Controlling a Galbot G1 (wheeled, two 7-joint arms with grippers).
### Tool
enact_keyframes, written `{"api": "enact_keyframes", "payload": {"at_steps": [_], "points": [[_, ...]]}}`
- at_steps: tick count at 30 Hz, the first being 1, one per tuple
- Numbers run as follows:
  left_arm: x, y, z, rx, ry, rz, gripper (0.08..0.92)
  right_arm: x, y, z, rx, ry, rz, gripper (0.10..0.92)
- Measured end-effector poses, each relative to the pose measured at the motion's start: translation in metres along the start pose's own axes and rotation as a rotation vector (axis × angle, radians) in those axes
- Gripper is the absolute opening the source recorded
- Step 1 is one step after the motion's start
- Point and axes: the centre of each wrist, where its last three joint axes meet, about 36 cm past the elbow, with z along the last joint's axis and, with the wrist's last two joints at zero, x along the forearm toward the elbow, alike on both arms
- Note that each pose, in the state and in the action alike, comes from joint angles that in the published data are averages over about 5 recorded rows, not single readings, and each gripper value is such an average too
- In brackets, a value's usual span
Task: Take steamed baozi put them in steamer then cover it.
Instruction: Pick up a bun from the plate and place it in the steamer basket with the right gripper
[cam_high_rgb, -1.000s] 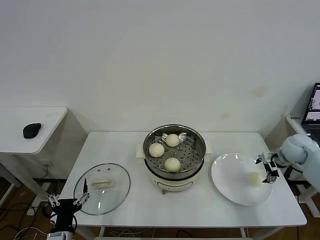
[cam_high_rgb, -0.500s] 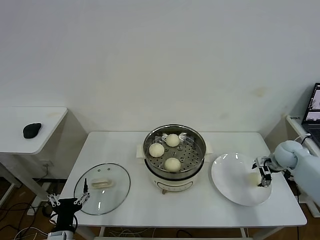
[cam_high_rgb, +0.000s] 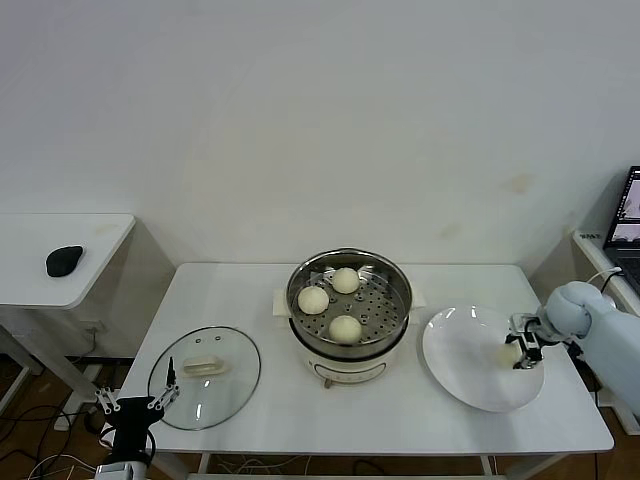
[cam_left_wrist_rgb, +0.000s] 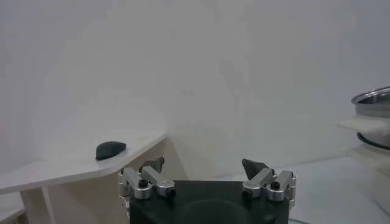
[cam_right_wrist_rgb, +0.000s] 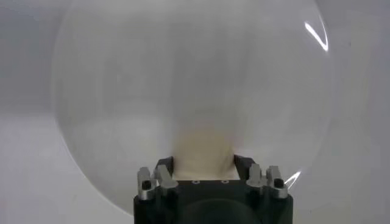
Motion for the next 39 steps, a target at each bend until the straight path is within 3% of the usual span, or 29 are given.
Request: {"api": "enact_keyframes", "payload": {"at_steps": [13,26,39], "points": [[-0.004,-0.003,-0.004,0.003,-0.015,0.012,0.823,0.080,-0.031,-0.016,-0.011,-0.037,0.081,0.558],[-0.008,-0.006,-0.007,0.015,-0.028,0.023,0.823,0.189,-0.087,-0.118,0.065,-0.180,0.179,0.569],[-0.010,-0.007,-0.006,0.027,-0.030,0.009,0.823,0.204,-0.104,-0.243,0.126,-0.262,0.120,0.576]]}}
